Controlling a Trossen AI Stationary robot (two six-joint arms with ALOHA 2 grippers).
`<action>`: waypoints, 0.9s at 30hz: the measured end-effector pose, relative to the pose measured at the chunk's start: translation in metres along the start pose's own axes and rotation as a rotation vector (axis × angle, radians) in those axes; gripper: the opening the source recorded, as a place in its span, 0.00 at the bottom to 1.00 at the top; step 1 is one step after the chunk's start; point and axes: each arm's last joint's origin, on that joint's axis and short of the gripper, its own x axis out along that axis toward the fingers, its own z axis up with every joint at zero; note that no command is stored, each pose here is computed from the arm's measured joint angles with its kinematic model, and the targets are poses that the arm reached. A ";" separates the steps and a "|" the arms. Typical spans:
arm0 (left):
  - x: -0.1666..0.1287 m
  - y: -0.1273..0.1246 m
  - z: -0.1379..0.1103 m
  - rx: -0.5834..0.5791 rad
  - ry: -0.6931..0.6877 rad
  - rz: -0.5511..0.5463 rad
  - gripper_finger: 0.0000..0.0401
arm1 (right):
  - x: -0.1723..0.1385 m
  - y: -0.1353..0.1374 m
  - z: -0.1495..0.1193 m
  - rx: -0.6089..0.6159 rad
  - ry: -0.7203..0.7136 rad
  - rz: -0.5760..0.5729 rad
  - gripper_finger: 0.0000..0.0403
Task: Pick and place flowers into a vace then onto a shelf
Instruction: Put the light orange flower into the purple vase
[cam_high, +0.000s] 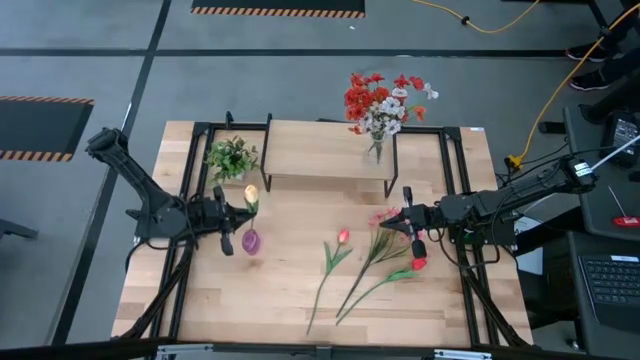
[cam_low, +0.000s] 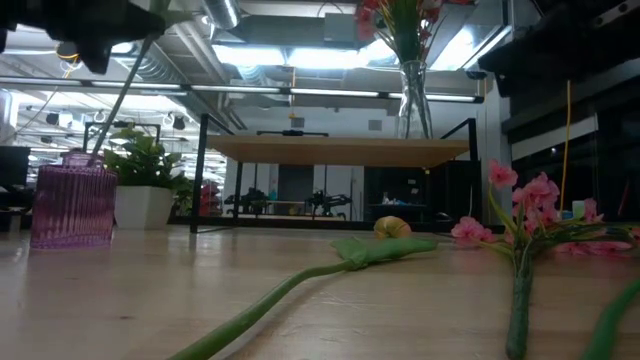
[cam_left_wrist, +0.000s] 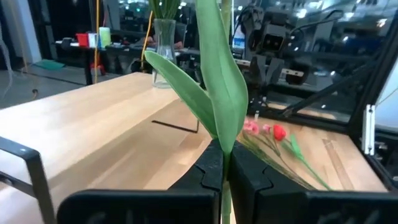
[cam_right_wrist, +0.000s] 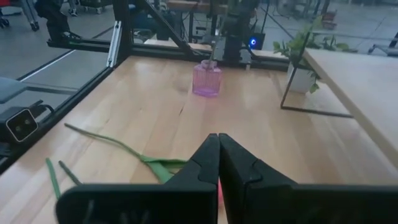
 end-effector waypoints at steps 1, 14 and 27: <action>0.000 0.001 -0.003 -0.008 -0.010 -0.007 0.01 | 0.000 0.000 0.001 -0.006 -0.006 0.000 0.01; 0.001 0.008 -0.022 -0.012 -0.058 -0.019 0.01 | 0.000 -0.004 0.003 -0.042 -0.028 -0.021 0.01; 0.026 0.007 -0.020 0.055 -0.118 -0.124 0.01 | 0.001 -0.008 0.003 -0.037 -0.025 -0.046 0.01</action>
